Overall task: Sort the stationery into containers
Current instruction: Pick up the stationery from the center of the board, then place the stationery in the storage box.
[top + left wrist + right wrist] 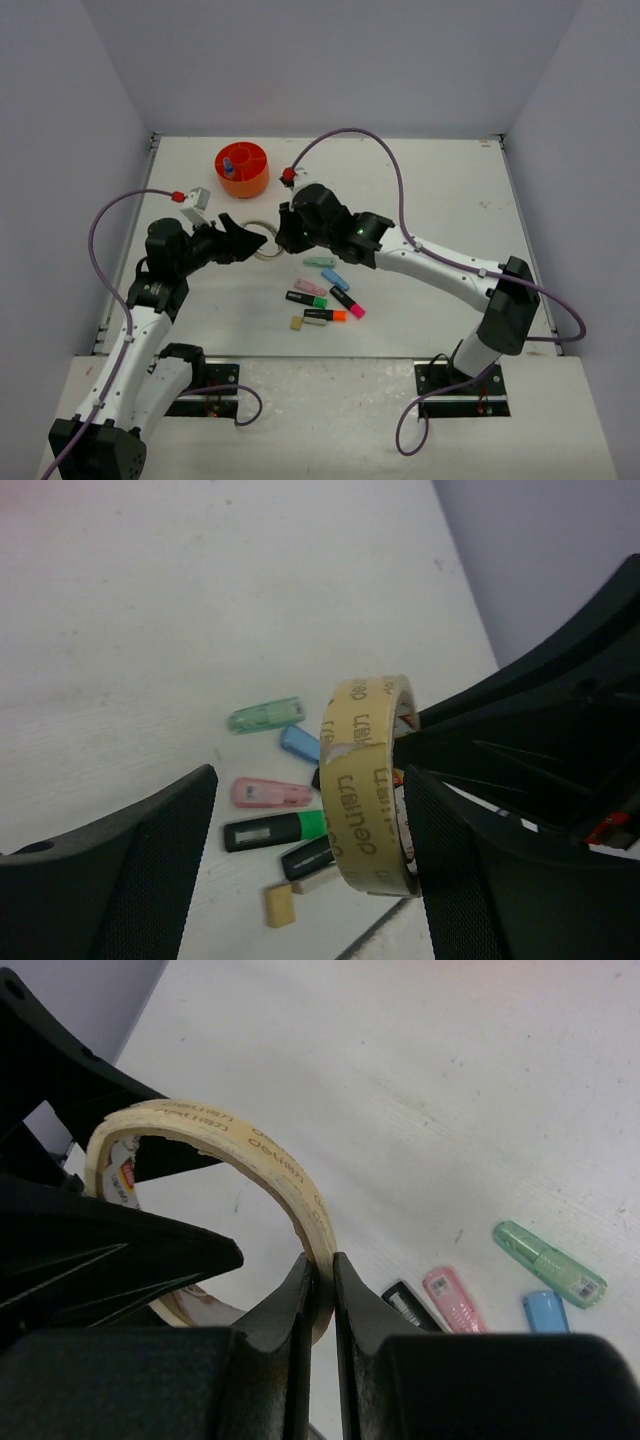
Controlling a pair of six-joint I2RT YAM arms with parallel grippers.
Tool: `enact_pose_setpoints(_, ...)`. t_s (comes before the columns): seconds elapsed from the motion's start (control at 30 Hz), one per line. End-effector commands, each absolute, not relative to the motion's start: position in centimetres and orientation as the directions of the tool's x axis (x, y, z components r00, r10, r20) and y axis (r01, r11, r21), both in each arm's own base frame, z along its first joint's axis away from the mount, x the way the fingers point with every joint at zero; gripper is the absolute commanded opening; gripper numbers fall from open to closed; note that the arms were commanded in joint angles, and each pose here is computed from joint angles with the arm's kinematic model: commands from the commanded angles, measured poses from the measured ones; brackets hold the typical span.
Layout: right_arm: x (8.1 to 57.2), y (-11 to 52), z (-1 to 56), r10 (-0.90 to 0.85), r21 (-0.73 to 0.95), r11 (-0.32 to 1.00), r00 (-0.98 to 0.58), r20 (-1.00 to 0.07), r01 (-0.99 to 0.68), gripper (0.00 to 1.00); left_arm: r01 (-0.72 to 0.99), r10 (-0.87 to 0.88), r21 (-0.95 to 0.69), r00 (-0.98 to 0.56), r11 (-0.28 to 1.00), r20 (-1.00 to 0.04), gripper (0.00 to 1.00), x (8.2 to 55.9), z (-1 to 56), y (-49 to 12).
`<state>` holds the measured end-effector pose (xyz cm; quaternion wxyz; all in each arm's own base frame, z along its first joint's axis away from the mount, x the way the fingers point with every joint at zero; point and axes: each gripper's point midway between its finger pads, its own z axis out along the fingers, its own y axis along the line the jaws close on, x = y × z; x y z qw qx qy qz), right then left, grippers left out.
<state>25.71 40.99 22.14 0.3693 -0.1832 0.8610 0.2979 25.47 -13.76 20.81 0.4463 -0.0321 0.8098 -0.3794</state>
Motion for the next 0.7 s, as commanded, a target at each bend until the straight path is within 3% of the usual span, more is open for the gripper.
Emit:
enact_pose_setpoints(0.0, 24.6, 41.7, 23.1, -0.052, 0.450, 0.700, -0.669, -0.742, -0.555, 0.00, 0.465, -0.381, -0.665, -0.566, 0.585, -0.731, 0.66, 25.0, 24.5, -16.0)
enact_pose_setpoints(0.1, 24.5, 41.6, 23.7, -0.038, 0.458, 0.691, -0.661, -0.749, -0.559, 0.00, 0.466, -0.382, -0.675, -0.577, 0.572, -0.722, 0.45, 24.9, 24.3, -16.2)
enact_pose_setpoints(0.17, 24.4, 41.6, 23.9, -0.039, 0.457, 0.689, -0.658, -0.752, -0.563, 0.00, 0.484, -0.388, -0.670, -0.561, 0.563, -0.731, 0.41, 25.0, 24.8, -16.3)
enact_pose_setpoints(0.23, 24.6, 41.6, 23.9, -0.040, 0.453, 0.691, -0.656, -0.754, -0.563, 0.00, 0.497, -0.389, -0.667, -0.554, 0.555, -0.736, 0.46, 25.0, 25.0, -16.4)
enact_pose_setpoints(0.3, 24.5, 41.6, 23.8, -0.044, 0.450, 0.693, -0.656, -0.754, -0.563, 0.00, 0.505, -0.390, -0.662, -0.545, 0.554, -0.742, 0.70, 25.0, 25.4, -16.4)
enact_pose_setpoints(0.37, 24.7, 41.4, 23.5, -0.044, 0.444, 0.702, -0.656, -0.753, -0.557, 0.00, 0.511, -0.390, -0.657, -0.538, 0.554, -0.747, 0.71, 25.0, 25.7, -16.4)
enact_pose_setpoints(0.43, 24.7, 41.2, 23.3, -0.046, 0.439, 0.708, -0.656, -0.753, -0.554, 0.00, 0.517, -0.387, -0.650, -0.531, 0.557, -0.754, 0.63, 25.0, 26.2, -16.4)
enact_pose_setpoints(0.57, 24.9, 41.0, 23.0, -0.046, 0.428, 0.719, -0.652, -0.756, -0.547, 0.00, 0.528, -0.384, -0.644, -0.525, 0.554, -0.760, 0.19, 24.9, 26.7, -16.4)
enact_pose_setpoints(0.63, 24.9, 41.0, 23.0, -0.045, 0.429, 0.719, -0.652, -0.757, -0.548, 0.00, 0.523, -0.383, -0.648, -0.531, 0.554, -0.756, 0.02, 25.0, 26.7, -16.4)
enact_pose_setpoints(0.67, 24.9, 40.9, 23.0, -0.045, 0.429, 0.718, -0.652, -0.757, -0.548, 0.00, 0.518, -0.384, -0.649, -0.533, 0.557, -0.754, 0.00, 25.1, 26.6, -16.4)
